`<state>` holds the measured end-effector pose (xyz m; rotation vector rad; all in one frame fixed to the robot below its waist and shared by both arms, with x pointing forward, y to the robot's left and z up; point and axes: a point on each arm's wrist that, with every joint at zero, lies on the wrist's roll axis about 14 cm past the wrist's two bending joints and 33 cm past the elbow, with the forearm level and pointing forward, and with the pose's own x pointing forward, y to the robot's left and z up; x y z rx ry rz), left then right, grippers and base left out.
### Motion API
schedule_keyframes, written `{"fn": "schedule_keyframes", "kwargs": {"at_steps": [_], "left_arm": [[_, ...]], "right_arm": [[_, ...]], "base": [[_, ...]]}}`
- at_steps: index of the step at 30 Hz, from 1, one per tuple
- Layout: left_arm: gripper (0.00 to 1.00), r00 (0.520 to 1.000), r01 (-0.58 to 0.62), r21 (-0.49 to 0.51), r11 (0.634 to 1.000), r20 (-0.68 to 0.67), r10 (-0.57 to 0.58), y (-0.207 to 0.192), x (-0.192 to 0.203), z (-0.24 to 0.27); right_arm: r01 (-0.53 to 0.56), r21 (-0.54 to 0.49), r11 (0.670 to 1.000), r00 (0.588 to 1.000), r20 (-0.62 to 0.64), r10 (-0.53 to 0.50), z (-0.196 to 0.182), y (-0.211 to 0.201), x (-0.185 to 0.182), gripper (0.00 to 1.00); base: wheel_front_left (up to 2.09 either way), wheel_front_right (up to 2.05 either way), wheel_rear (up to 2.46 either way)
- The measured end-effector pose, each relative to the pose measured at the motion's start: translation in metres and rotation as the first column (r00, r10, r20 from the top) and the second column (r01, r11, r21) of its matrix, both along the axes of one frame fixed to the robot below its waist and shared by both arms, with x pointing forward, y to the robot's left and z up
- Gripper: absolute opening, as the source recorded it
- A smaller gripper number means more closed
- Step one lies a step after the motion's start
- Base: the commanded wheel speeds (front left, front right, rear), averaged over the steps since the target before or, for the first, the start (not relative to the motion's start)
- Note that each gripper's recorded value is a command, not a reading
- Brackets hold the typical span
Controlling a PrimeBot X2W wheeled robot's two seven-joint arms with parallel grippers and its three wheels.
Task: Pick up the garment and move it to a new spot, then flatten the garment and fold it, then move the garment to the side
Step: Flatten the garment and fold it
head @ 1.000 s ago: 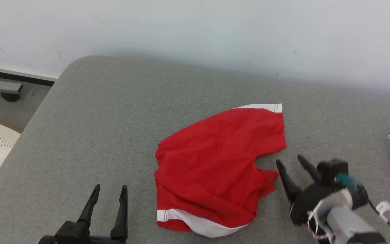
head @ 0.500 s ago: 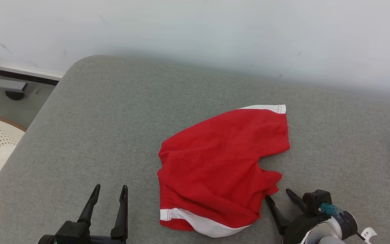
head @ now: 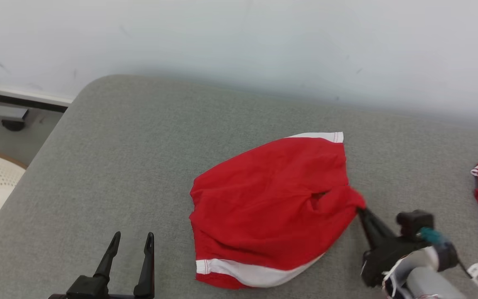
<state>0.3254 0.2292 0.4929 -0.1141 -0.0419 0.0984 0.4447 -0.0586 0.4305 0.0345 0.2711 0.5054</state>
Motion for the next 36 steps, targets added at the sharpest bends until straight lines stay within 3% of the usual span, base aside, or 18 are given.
{"fn": "schedule_keyframes", "kwargs": {"at_steps": [6,14,20,23,36], "left_arm": [[1.00,1.000,0.027,-0.010,1.000,0.010,-0.027,-0.010,0.003,0.002],[1.00,0.998,0.060,-0.019,0.998,0.009,-0.060,-0.021,0.006,0.000],[1.00,0.997,0.072,-0.014,0.997,0.004,-0.072,-0.024,0.009,-0.001],[1.00,0.997,0.075,-0.016,0.997,-0.003,-0.075,-0.025,0.011,-0.003],[1.00,0.998,0.059,-0.016,0.998,-0.002,-0.059,-0.021,0.010,-0.002]], "right_arm": [[0.099,0.043,0.994,0.987,0.120,-0.103,0.040,-0.046,0.010,0.00],[0.152,0.035,0.988,0.983,0.101,-0.155,0.049,-0.073,-0.013,0.00],[0.163,0.047,0.985,0.986,0.012,-0.164,0.040,-0.069,-0.037,0.00],[0.146,0.002,0.989,0.989,0.002,-0.146,0.037,-0.067,-0.039,0.00],[0.058,-0.094,0.994,0.997,-0.042,-0.062,0.028,-0.026,0.016,0.00]], "base": [[0.00,0.00,0.00],[0.00,0.00,0.00],[0.00,0.00,0.00],[0.00,0.00,0.00],[0.00,0.00,0.00]]}}
